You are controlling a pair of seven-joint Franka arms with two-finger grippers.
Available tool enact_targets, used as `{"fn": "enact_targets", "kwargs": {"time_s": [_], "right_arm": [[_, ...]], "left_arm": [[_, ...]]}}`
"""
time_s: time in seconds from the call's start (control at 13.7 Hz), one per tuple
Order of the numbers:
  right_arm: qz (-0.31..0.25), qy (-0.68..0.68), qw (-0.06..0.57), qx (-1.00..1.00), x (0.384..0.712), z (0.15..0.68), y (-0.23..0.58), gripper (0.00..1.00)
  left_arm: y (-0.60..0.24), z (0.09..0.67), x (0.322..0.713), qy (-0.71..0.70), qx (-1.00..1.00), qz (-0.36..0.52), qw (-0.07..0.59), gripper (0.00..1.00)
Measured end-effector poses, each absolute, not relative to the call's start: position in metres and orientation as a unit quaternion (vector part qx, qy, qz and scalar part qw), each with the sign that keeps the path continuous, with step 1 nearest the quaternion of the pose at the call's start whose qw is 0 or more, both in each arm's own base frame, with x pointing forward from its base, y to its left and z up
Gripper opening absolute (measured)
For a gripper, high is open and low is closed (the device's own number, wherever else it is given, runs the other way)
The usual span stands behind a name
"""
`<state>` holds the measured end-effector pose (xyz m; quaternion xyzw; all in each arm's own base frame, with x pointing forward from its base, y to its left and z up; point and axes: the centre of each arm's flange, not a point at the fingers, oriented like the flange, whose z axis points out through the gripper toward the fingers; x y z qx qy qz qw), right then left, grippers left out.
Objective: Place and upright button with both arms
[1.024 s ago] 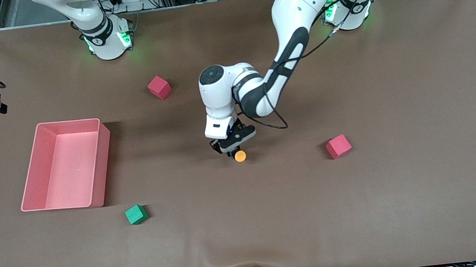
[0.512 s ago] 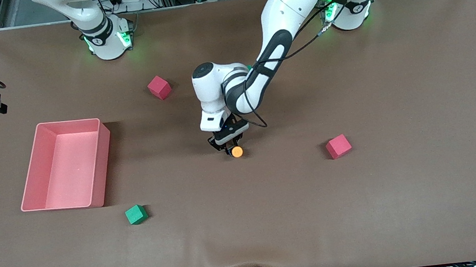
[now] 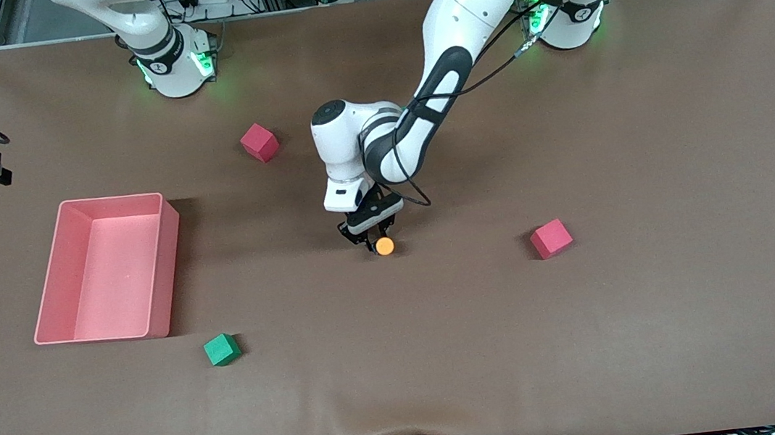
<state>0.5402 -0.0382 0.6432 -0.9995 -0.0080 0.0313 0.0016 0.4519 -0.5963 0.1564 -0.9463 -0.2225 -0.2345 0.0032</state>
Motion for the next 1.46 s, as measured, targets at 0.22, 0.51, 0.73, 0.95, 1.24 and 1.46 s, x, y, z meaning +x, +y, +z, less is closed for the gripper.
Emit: {"fn": "enact_targets", "kwargs": {"time_s": [0.22,0.51,0.73,0.95,1.24,1.46], "right_arm": [[0.031,-0.008,0.002,-0.999,0.54,0.643,-0.038,1.0],[0.031,-0.008,0.002,-0.999,0.54,0.643,-0.038,1.0],[0.032,-0.008,0.002,-0.999,0.54,0.643,-0.038,1.0],[0.032,-0.008,0.002,-0.999,0.54,0.643,-0.038,1.0],[0.032,-0.008,0.002,-0.999,0.54,0.643,-0.038,1.0],[0.032,-0.008,0.002,-0.999,0.54,0.643,-0.038,1.0]], "left_arm": [[-0.6,0.155,0.445,-0.226,-0.947,-0.229,0.0,0.78],[-0.603,0.169,0.444,-0.257,-0.943,-0.209,0.01,1.0],[-0.608,0.224,0.439,-0.271,-0.942,-0.195,0.036,1.0],[-0.605,0.309,0.439,-0.275,-0.95,-0.147,0.026,1.0],[-0.532,0.446,0.497,-0.303,-0.949,-0.087,-0.023,1.0],[-0.431,0.521,0.551,-0.282,-0.957,-0.059,-0.032,1.0]]}}
